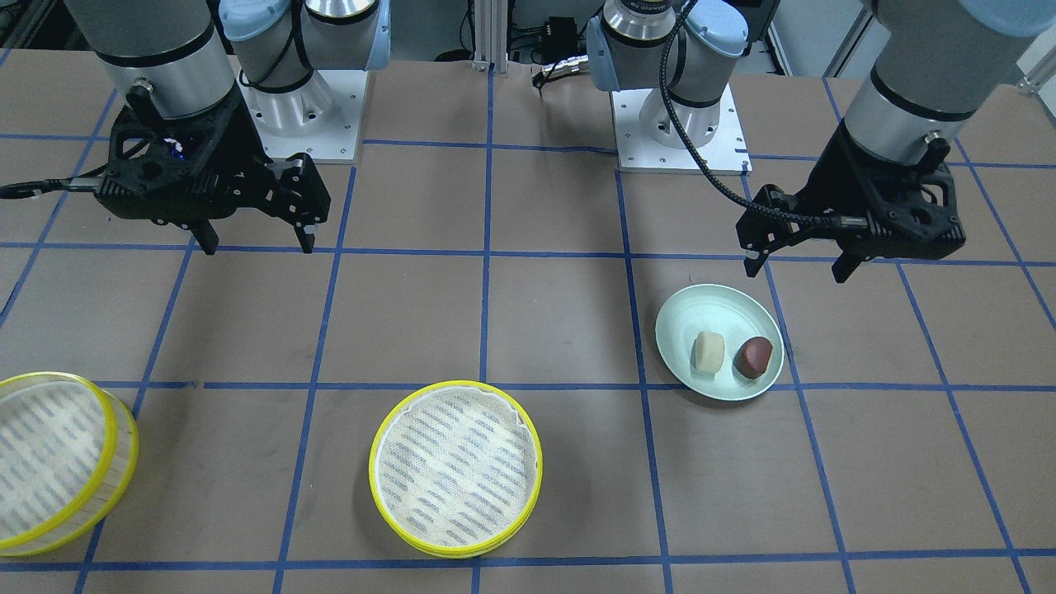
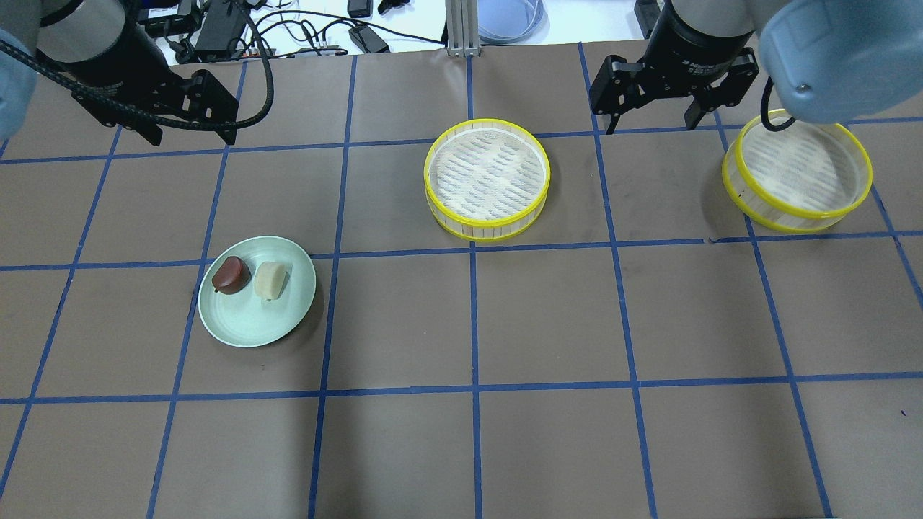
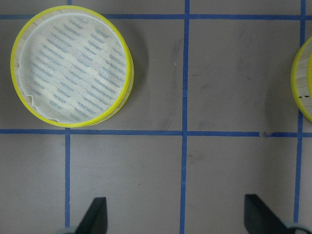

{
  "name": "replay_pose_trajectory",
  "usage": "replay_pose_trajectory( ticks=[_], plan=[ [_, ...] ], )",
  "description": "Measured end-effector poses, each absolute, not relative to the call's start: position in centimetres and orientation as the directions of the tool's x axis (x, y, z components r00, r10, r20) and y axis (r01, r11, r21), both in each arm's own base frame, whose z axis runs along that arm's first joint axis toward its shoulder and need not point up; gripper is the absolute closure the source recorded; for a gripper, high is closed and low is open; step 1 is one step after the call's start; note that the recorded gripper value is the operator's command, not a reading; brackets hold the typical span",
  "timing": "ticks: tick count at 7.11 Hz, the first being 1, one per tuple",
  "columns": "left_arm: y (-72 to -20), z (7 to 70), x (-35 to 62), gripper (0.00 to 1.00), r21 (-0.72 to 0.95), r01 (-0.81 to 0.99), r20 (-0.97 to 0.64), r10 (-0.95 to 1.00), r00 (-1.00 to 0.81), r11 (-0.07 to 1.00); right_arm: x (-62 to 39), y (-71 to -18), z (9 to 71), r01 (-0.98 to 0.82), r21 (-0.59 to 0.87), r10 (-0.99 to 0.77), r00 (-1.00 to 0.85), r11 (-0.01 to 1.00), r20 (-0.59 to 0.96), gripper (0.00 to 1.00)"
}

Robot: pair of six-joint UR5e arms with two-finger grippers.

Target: Stack buns with steamer

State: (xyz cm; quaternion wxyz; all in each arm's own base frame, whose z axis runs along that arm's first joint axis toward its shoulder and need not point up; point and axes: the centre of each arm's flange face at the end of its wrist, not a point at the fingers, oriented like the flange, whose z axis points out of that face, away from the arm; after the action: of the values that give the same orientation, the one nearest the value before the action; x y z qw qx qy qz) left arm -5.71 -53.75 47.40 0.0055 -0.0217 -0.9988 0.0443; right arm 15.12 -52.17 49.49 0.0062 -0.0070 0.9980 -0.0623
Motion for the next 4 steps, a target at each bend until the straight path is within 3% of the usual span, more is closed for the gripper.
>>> replay_pose_trajectory(
  ticks=[4],
  plan=[
    [-54.2,36.7,-5.0,0.03,0.053,0.047,0.04,0.045,-0.998,0.997,0.2,-56.5,46.7,-0.052,-0.095,-0.05,-0.999,0.994,0.021,0.0]
  ],
)
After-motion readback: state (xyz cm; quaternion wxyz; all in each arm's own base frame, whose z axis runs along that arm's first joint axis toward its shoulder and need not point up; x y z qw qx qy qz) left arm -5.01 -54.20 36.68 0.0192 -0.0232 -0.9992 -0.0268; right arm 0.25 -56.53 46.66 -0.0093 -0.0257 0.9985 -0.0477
